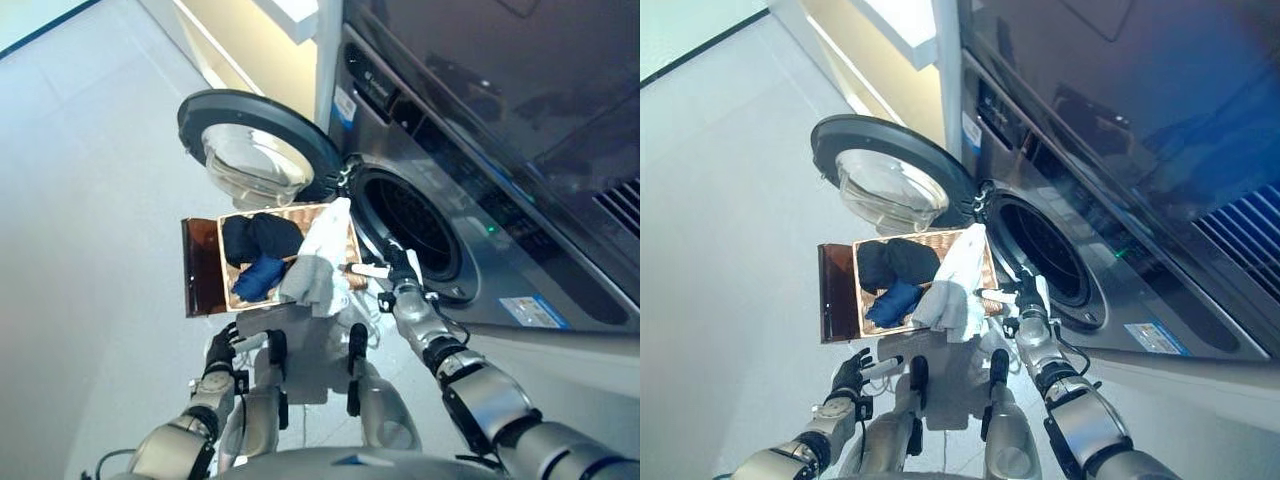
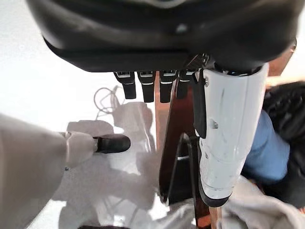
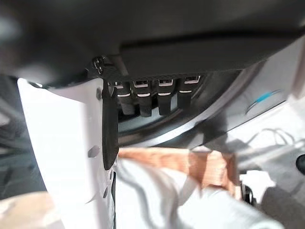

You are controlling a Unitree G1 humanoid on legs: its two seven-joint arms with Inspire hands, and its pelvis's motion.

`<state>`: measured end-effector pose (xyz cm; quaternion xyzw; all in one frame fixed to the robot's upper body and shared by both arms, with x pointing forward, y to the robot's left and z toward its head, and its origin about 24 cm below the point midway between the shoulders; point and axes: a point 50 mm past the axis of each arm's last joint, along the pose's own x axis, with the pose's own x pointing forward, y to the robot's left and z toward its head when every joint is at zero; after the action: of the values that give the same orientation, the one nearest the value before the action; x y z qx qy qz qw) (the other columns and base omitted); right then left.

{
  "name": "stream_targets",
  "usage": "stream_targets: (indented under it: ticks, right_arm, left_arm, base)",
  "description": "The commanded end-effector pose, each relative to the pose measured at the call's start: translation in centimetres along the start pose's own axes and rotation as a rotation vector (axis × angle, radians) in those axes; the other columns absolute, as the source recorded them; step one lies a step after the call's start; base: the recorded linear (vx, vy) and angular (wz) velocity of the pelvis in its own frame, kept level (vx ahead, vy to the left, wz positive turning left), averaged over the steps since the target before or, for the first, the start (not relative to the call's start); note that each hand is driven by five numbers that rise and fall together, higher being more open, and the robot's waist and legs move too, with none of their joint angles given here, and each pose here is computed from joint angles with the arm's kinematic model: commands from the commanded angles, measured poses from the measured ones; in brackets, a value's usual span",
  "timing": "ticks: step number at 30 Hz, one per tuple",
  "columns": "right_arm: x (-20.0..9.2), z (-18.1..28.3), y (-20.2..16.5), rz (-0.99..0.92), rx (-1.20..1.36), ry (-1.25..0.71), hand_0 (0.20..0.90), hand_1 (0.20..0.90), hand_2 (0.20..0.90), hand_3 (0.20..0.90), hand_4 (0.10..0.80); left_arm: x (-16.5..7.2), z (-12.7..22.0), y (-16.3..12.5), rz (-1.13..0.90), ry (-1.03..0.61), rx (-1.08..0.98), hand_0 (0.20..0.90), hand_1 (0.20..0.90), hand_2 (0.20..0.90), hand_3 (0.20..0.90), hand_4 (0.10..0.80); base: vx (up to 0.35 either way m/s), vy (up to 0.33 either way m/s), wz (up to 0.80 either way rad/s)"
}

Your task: Pick up the clothes and place them into the washing machine

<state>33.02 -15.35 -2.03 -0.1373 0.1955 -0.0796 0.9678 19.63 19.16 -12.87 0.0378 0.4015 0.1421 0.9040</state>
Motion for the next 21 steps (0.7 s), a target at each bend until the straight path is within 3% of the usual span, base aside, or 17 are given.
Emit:
stream_targets:
  ticks: [1, 12, 21]
  right_arm:
    - [0.7, 6.6, 1.0, 0.005, 0.104, -0.208, 0.9, 0.9, 0.9, 0.9, 0.8]
    - [0.3, 9.0, 2.3, 0.029, 0.258, -0.247, 0.9, 0.9, 0.9, 0.9, 0.8]
    - [0.1, 8.2, 3.1, 0.051, 0.271, -0.214, 0.9, 0.9, 0.9, 0.9, 0.8]
  left_arm:
    - [0.3, 0.9, 1.0, 0.051, -0.03, -0.03, 0.9, 0.9, 0.9, 0.9, 0.8]
    - [0.3, 1.6, 0.3, 0.045, -0.052, -0.14, 0.9, 0.9, 0.9, 0.9, 0.8]
    - [0.6, 2.5, 0.8, 0.086, -0.059, -0.217, 0.9, 0.9, 0.9, 0.9, 0.8]
  base:
    - [0.019, 0.017, 0.09]
    - [0.007, 0.011, 0.12]
    - [0.0, 0.004, 0.02]
